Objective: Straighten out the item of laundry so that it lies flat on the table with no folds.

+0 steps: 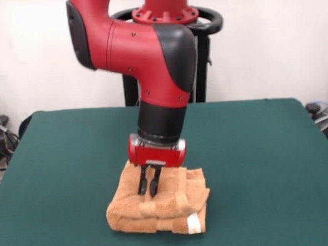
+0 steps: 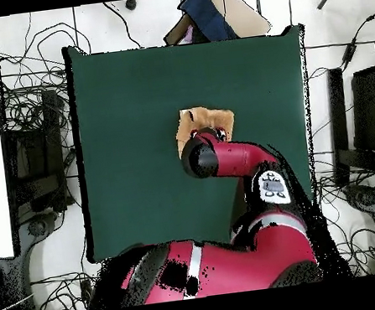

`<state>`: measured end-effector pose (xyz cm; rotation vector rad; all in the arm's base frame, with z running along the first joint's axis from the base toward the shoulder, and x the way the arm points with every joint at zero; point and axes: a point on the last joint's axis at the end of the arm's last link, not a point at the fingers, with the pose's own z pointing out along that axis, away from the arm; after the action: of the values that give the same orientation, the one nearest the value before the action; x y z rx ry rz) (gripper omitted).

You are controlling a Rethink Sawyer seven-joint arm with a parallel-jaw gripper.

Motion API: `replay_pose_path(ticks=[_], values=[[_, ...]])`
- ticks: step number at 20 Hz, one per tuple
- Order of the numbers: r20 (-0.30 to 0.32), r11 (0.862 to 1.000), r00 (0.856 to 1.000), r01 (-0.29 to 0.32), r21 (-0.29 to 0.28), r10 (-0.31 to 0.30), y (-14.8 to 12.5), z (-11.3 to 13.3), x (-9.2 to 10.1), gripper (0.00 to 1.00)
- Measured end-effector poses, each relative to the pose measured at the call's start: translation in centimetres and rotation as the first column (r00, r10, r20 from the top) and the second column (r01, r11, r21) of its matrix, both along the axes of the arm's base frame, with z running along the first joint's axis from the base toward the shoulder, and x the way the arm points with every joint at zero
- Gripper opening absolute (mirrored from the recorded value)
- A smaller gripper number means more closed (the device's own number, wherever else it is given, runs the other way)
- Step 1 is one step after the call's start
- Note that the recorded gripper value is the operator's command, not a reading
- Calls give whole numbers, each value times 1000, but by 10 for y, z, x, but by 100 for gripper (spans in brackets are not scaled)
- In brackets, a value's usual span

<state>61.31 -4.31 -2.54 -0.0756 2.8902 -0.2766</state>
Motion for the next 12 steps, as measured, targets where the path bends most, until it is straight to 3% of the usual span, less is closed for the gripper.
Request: replay_pose_path(ticks=[7, 11, 12], values=[[-51, 1000, 999, 15, 8, -14, 42, 34, -40, 0], [-110, 999, 993, 42, 8, -41, 106, 61, -79, 0], [-116, 999, 992, 46, 6, -45, 112, 64, -83, 0]])
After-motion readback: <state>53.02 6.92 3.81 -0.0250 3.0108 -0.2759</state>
